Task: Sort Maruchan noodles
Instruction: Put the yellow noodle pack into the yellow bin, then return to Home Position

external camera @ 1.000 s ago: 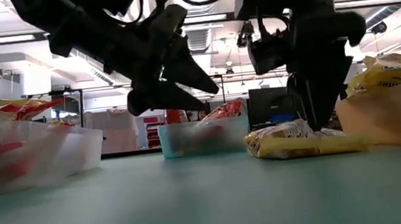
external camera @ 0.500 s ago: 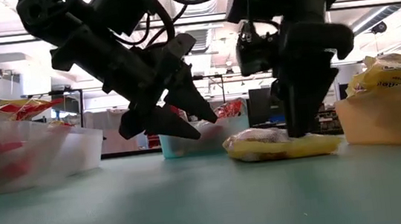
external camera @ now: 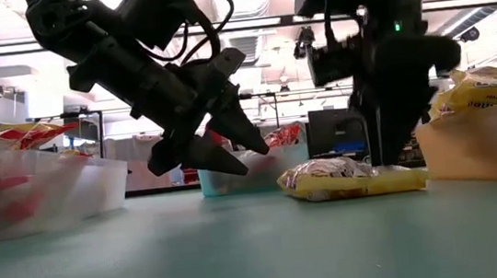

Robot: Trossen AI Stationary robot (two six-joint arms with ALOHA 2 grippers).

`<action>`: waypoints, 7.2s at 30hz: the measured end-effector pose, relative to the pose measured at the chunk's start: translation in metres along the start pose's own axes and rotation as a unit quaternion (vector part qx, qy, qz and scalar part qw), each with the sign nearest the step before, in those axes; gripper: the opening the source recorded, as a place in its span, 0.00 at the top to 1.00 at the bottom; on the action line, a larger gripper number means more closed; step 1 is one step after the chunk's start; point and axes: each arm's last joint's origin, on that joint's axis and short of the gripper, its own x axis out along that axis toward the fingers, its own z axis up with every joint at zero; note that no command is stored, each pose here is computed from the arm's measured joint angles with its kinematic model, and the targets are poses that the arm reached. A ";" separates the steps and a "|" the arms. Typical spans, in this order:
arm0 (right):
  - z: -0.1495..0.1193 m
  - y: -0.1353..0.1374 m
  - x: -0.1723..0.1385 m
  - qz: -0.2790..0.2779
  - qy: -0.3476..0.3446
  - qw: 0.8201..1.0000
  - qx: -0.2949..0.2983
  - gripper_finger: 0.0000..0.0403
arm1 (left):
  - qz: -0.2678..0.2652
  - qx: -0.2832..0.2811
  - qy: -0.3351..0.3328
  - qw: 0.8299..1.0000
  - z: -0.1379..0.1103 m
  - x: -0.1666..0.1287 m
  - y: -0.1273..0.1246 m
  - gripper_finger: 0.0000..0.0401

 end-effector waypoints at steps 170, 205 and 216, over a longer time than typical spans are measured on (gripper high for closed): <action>0.006 0.001 -0.057 0.141 0.017 0.990 0.005 0.67 | -0.303 0.189 0.008 0.934 0.037 0.029 -0.026 0.63; -0.109 0.019 -0.115 0.081 0.173 0.948 0.253 0.47 | -0.288 0.181 -0.014 0.940 0.061 0.006 -0.022 0.60; -0.093 0.016 -0.139 -0.049 -0.048 0.995 0.073 0.44 | -0.253 0.199 -0.019 0.947 0.088 -0.039 -0.010 0.60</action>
